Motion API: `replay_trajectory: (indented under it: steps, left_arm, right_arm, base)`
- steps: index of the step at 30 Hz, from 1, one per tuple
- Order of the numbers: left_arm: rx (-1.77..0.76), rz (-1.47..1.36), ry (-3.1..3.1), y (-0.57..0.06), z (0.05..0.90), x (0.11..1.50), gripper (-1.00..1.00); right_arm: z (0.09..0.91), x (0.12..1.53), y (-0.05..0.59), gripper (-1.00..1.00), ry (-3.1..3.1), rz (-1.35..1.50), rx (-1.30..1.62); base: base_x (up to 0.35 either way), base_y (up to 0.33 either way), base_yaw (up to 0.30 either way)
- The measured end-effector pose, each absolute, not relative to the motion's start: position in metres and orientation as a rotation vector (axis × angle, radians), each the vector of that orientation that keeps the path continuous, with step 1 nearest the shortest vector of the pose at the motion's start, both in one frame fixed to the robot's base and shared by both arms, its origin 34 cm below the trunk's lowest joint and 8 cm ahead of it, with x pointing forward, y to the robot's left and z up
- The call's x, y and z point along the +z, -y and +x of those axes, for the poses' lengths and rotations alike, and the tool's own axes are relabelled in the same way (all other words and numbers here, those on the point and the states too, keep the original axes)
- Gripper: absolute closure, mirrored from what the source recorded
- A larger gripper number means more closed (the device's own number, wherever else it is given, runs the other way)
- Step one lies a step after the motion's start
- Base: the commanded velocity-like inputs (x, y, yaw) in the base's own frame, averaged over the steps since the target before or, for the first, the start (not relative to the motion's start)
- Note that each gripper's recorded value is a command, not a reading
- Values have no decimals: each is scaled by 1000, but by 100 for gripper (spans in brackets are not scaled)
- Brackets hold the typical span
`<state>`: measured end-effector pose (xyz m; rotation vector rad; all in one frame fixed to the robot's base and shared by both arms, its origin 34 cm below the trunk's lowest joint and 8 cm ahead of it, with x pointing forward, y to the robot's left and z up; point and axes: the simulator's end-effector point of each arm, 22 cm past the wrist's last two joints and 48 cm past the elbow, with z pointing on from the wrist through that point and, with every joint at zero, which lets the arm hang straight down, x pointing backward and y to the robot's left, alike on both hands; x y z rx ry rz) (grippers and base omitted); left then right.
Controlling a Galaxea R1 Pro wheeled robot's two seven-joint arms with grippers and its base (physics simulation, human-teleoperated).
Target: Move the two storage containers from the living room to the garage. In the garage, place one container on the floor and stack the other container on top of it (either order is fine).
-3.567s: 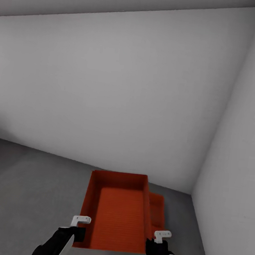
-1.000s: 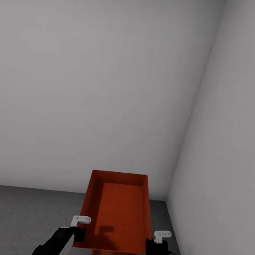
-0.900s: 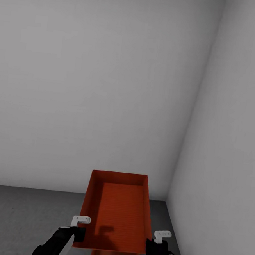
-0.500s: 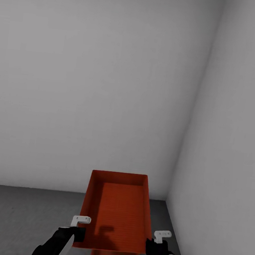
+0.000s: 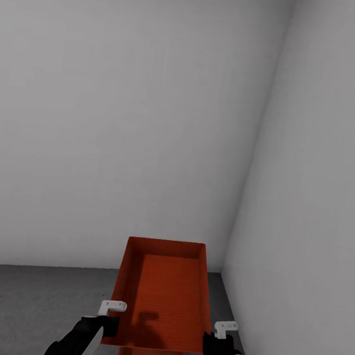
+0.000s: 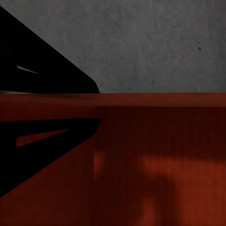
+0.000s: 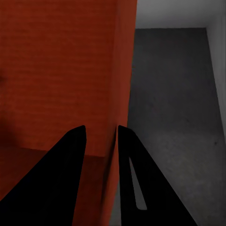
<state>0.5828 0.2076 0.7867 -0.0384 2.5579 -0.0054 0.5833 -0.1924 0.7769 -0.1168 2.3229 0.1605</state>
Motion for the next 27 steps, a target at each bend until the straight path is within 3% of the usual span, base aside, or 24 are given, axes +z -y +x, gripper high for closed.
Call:
replay_trajectory:
  steps: [5, 27]
  left_arm:
    - [-5, -38, -2558, -208, 583, 787, 100]
    - [-5, -38, -2559, -208, 583, 786, 100]
  right_arm:
    - [583, 777, 192, 100, -2323, -117, 160]
    - [583, 776, 193, 100, -2324, -116, 161]
  base:
    - [89, 0, 0]
    - [288, 92, 1]
